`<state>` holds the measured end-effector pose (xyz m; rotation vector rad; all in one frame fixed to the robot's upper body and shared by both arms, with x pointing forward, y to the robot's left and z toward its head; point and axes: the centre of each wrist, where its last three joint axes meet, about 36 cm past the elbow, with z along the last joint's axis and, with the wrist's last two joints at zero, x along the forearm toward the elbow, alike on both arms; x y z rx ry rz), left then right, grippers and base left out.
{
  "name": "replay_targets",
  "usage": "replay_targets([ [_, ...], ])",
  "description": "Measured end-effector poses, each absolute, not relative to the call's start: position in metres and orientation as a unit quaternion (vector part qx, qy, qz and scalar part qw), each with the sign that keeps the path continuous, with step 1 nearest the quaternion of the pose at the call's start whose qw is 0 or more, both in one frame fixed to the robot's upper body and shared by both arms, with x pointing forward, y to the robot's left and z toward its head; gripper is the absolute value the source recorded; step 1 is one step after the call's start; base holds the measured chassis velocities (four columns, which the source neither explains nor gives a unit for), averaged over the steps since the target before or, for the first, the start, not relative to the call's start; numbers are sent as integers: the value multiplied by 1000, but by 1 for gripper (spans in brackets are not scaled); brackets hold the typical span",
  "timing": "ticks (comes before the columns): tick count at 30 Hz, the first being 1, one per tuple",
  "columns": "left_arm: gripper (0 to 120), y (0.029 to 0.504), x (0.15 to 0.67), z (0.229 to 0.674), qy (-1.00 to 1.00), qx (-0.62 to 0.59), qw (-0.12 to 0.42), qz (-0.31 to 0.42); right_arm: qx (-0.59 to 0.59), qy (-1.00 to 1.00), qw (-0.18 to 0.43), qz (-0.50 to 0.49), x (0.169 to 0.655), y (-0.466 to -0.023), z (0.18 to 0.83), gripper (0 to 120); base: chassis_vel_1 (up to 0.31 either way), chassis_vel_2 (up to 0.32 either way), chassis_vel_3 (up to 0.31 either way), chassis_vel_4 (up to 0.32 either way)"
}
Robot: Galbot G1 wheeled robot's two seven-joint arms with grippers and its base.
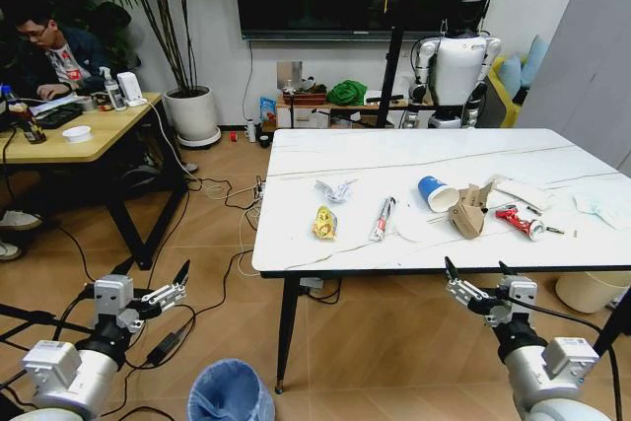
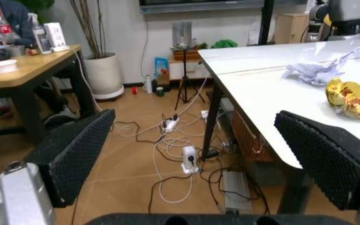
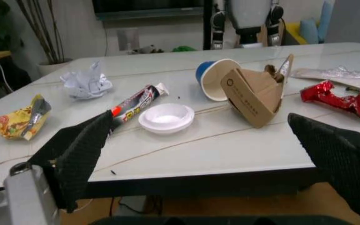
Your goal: Pick up the trash bin and place the trash from the table into it.
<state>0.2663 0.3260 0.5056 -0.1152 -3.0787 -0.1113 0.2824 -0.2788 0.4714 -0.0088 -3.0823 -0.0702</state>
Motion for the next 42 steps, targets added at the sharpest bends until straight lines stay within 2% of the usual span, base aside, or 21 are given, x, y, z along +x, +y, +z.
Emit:
replay_targets([
  [42, 100, 325, 269, 506, -998, -40, 32, -43, -1, -1000, 25, -19, 284, -275, 468, 100, 0, 0, 0, 0],
])
